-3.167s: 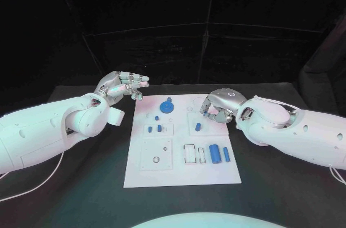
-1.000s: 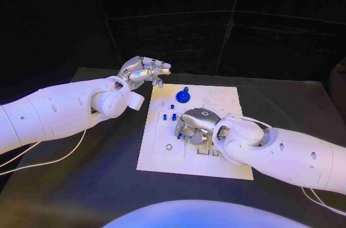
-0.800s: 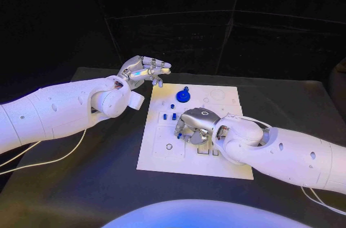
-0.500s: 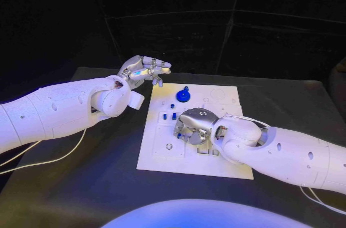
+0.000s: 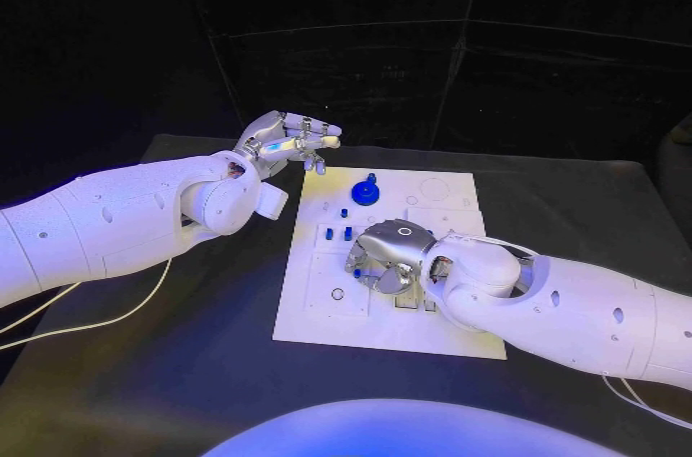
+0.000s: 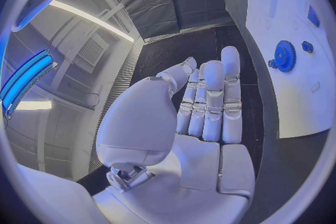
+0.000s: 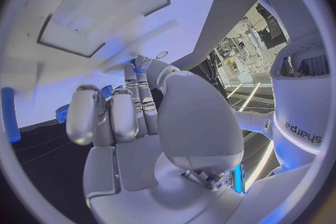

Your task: Assemble the parts on the task board

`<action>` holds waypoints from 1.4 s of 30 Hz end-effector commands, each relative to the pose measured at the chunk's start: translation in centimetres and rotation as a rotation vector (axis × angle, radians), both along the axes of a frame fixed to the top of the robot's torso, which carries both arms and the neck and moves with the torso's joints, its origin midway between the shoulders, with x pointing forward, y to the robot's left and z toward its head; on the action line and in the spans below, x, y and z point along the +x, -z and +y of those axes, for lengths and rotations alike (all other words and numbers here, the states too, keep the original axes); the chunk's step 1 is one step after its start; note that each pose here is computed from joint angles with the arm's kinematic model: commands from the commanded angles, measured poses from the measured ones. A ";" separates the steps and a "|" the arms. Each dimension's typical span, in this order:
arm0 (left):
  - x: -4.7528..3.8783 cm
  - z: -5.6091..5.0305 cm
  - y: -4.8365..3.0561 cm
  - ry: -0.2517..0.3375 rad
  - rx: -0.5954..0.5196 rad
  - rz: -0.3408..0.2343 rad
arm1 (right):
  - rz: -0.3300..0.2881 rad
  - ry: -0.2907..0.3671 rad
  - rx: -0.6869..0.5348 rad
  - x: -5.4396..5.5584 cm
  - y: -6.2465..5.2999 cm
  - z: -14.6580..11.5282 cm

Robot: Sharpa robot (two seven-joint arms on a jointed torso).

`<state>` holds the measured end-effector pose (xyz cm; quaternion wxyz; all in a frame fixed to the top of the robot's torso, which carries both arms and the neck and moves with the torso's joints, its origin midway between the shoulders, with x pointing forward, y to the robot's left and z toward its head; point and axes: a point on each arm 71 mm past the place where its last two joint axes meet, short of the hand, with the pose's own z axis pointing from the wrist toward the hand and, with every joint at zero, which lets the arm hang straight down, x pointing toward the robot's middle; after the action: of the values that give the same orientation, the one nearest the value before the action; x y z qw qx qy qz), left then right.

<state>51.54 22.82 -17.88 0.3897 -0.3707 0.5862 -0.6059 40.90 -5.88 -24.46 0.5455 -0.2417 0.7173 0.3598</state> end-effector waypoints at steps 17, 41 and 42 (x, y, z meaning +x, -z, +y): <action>0.01 0.1 -0.03 0.017 -0.007 0.011 | -0.035 0.092 0.205 -0.5 -1.8 -3.7; 0.08 0.1 0.11 0.021 -0.005 0.015 | -0.034 0.346 -0.088 3.9 -5.2 -12.5; 0.08 0.1 0.12 0.021 -0.005 0.015 | -0.030 0.344 -0.097 3.9 -5.2 -12.5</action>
<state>51.62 23.02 -18.11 0.3831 -0.3718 0.5920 -0.6038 44.79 -18.33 -18.90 0.6146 -0.1302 0.7362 0.2515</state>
